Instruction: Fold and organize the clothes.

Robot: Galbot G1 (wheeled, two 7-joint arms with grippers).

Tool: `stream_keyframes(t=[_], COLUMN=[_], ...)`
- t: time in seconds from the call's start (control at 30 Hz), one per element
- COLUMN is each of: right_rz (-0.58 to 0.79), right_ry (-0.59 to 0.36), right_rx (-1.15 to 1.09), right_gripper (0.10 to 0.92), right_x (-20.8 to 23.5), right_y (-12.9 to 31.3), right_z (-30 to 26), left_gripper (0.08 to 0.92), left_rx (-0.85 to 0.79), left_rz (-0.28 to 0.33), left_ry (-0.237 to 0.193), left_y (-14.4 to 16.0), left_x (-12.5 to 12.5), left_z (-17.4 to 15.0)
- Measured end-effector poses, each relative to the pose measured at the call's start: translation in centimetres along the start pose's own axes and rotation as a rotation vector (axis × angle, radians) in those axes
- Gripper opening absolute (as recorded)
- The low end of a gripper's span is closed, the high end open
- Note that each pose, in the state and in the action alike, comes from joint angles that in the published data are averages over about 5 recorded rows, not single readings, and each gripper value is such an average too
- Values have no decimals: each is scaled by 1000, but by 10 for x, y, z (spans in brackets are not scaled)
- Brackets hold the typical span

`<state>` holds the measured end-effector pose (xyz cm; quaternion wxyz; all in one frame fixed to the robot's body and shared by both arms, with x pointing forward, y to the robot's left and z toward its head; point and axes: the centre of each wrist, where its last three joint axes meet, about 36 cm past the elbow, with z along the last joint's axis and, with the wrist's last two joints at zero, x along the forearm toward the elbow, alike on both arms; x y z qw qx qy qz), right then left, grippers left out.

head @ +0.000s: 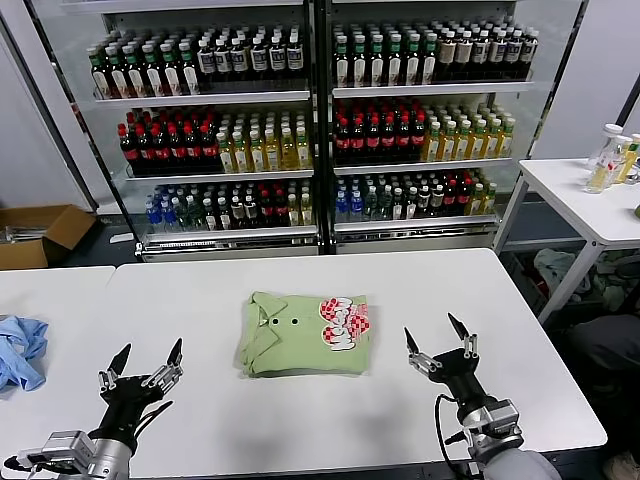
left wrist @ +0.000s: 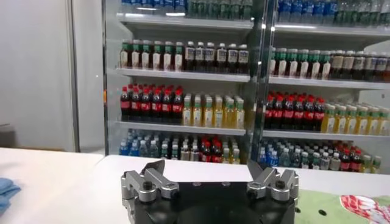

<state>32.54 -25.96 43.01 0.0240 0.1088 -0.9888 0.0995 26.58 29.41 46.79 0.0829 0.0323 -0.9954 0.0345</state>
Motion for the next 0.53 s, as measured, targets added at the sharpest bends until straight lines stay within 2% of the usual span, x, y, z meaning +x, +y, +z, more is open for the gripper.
stream_keyframes(t=[0.53], right_rz=[24], right_ry=[0], right_rx=[69], right_gripper=[823], right_x=[12], right_y=[-6], right_z=[-7], left_gripper=[822], left_rx=[-29], left_rz=[-2], left_ry=[2], left_y=[1], left_x=[5], left_z=[-2])
